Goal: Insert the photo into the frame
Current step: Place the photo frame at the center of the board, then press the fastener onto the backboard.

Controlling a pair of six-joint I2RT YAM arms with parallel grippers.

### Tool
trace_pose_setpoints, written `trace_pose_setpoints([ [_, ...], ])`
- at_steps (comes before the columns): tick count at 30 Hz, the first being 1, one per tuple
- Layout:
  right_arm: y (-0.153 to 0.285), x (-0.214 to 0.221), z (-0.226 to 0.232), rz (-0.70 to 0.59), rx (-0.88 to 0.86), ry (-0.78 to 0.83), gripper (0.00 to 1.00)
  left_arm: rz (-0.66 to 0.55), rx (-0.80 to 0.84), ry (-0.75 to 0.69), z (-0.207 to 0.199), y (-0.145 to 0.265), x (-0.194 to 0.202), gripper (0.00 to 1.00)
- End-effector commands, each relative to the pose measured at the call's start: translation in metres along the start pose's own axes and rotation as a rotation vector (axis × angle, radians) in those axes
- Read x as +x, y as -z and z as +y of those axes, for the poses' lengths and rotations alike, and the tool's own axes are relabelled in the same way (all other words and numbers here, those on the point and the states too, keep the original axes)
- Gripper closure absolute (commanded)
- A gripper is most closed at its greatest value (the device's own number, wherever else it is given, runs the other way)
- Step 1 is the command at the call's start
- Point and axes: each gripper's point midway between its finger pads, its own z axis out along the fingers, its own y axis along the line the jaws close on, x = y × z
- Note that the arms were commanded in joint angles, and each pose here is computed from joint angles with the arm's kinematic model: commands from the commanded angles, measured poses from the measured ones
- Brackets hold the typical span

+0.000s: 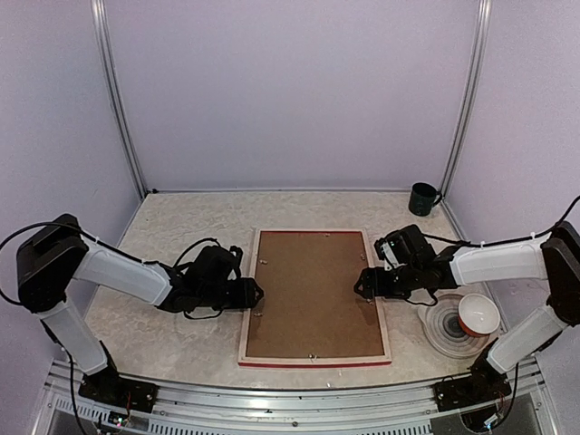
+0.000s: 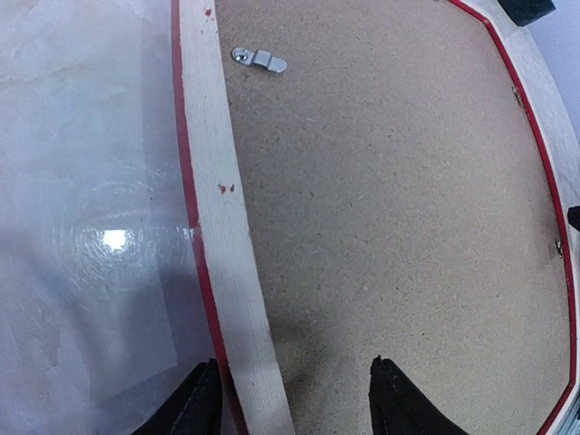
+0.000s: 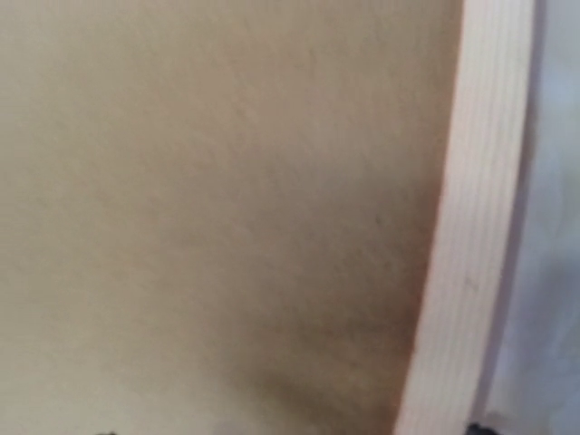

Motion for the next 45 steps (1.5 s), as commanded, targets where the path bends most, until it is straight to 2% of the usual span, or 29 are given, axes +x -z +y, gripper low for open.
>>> trace_pose_setpoints([
  [1, 0.013, -0.035, 0.008, -0.108, 0.038, 0.019, 0.15, -0.101, 0.016, 0.014, -0.011, 0.015, -0.048, 0.41],
  [4, 0.011, -0.054, 0.010, -0.117, 0.092, 0.059, 0.13, -0.151, -0.016, -0.029, -0.016, 0.017, -0.082, 0.37],
  [8, 0.006, -0.071, 0.020, -0.125, 0.088, 0.082, 0.11, -0.149, -0.110, -0.105, -0.008, 0.000, -0.115, 0.37],
  [10, 0.003, -0.074, 0.022, -0.122, 0.082, 0.086, 0.10, -0.095, -0.150, -0.124, 0.006, -0.015, -0.113, 0.38],
  [16, -0.002, -0.067, 0.010, -0.094, 0.124, 0.091, 0.08, -0.047, -0.202, -0.182, 0.022, -0.030, -0.117, 0.38],
  [30, 0.003, -0.063, -0.010, -0.093, 0.136, 0.057, 0.07, 0.065, -0.164, -0.283, 0.015, -0.051, -0.104, 0.39],
  [45, -0.005, -0.052, -0.019, -0.071, 0.128, 0.034, 0.06, 0.087, -0.198, -0.301, 0.023, -0.060, -0.098, 0.39],
])
